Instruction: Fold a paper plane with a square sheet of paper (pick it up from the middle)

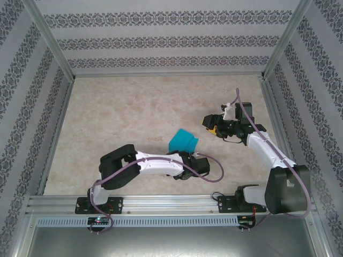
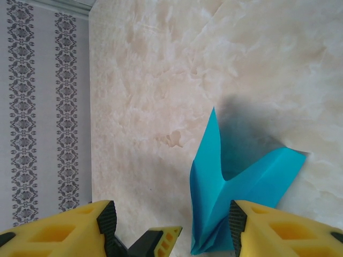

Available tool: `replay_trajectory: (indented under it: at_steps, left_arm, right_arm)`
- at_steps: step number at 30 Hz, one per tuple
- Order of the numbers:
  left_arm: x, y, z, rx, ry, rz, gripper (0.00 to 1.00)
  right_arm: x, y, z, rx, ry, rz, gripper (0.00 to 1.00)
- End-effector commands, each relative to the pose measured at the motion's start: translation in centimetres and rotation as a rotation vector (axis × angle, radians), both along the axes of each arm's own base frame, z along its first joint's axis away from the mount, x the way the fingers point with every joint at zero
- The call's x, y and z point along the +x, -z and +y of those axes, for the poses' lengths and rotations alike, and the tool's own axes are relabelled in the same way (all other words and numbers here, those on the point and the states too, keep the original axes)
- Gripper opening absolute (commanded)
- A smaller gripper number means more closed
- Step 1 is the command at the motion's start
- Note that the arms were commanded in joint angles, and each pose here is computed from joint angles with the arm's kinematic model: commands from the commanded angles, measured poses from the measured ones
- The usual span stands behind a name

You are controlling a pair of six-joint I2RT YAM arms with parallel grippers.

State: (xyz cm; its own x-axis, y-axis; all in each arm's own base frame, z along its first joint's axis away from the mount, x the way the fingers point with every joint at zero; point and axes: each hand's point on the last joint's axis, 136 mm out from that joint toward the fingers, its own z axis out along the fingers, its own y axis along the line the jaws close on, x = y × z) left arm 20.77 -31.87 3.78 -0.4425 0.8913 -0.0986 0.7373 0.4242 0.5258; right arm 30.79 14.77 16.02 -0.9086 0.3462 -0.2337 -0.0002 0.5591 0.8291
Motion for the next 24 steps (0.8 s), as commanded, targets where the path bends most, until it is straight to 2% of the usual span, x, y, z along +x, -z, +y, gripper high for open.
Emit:
replay_trajectory:
  at_steps: [1, 6, 12, 15, 19, 24]
  left_arm:
    - [-1.2, -2.6, -2.5, -0.184, 0.029, 0.055, 0.72]
    - [-2.1, -6.0, -3.4, -0.342, 0.024, 0.126, 0.74]
    - [-1.2, -10.4, -1.0, -0.542, -0.081, 0.170, 0.74]
    - [0.1, -12.6, 1.4, -0.677, -0.175, 0.179, 0.74]
    - [2.9, -13.7, 5.8, -0.857, -0.381, 0.185, 0.72]
    - [5.3, -12.6, 9.5, -0.935, -0.573, 0.168, 0.71]
  right_arm:
    - [-1.4, 0.7, 0.7, 0.001, -0.037, 0.024, 0.59]
    - [-2.8, 1.3, 1.1, -0.020, -0.042, 0.041, 0.56]
    - [-4.4, 1.6, 3.4, -0.019, -0.079, 0.064, 0.47]
    - [-5.0, 1.7, 4.9, -0.020, -0.087, 0.068, 0.41]
    - [-6.1, 1.9, 7.6, -0.057, -0.126, 0.070, 0.34]
    - [-7.0, 3.4, 10.7, -0.139, -0.167, 0.089, 0.24]
